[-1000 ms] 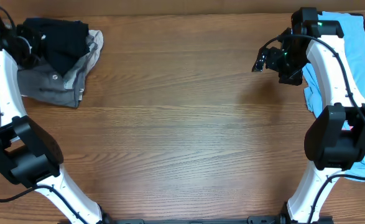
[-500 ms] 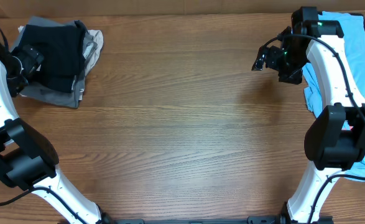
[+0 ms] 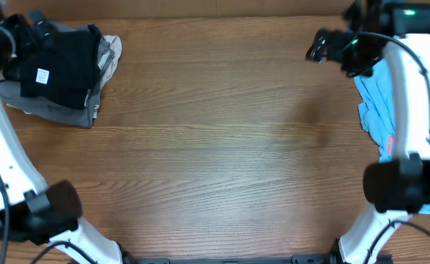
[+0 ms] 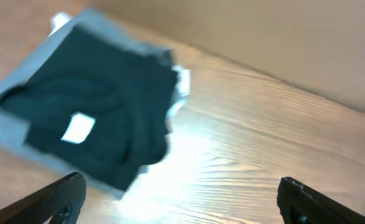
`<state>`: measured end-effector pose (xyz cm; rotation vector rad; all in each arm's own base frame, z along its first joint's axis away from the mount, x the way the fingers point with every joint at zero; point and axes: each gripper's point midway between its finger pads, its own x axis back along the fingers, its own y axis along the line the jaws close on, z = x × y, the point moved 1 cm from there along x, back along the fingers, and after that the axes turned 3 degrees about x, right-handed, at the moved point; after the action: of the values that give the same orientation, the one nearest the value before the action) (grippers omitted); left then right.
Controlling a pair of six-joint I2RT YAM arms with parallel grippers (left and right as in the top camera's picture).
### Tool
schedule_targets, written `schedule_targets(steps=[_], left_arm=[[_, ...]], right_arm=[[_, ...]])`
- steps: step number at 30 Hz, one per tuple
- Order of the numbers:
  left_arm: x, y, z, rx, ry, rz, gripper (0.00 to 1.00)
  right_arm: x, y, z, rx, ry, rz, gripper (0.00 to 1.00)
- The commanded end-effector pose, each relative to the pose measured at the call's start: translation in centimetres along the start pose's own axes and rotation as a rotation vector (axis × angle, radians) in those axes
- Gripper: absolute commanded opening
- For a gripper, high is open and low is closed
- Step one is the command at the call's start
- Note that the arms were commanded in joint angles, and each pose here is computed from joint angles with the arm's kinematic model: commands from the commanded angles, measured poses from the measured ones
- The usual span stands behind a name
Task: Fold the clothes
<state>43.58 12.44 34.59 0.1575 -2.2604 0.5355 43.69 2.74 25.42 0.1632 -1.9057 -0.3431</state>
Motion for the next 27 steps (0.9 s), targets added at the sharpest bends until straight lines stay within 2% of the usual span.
schedule_targets(steps=[1, 6, 12, 25, 27], left_arm=[[0.2, -3.0, 0.5, -0.124, 0.002, 0.034, 1.00], [-0.5, -4.4, 1.1, -0.147, 0.023, 0.053, 1.00], [-0.5, -4.4, 1.1, -0.147, 0.023, 0.053, 1.00], [-0.5, -4.4, 1.1, -0.148, 0.023, 0.053, 1.00], [-0.5, -4.4, 1.1, -0.148, 0.023, 0.053, 1.00]], right_arm=[[12.1, 4.0, 0.2, 0.102, -0.274, -0.047, 1.00], [19.1, 5.5, 3.6, 0.136, -0.397, -0.048, 1.00], [23.2, 6.4, 6.6, 0.163, -0.485, -0.059, 1.00], [23.6, 6.5, 6.9, 0.167, -0.494, -0.060, 1.00], [23.6, 5.8, 6.8, 0.172, -0.497, -0.012, 1.00]])
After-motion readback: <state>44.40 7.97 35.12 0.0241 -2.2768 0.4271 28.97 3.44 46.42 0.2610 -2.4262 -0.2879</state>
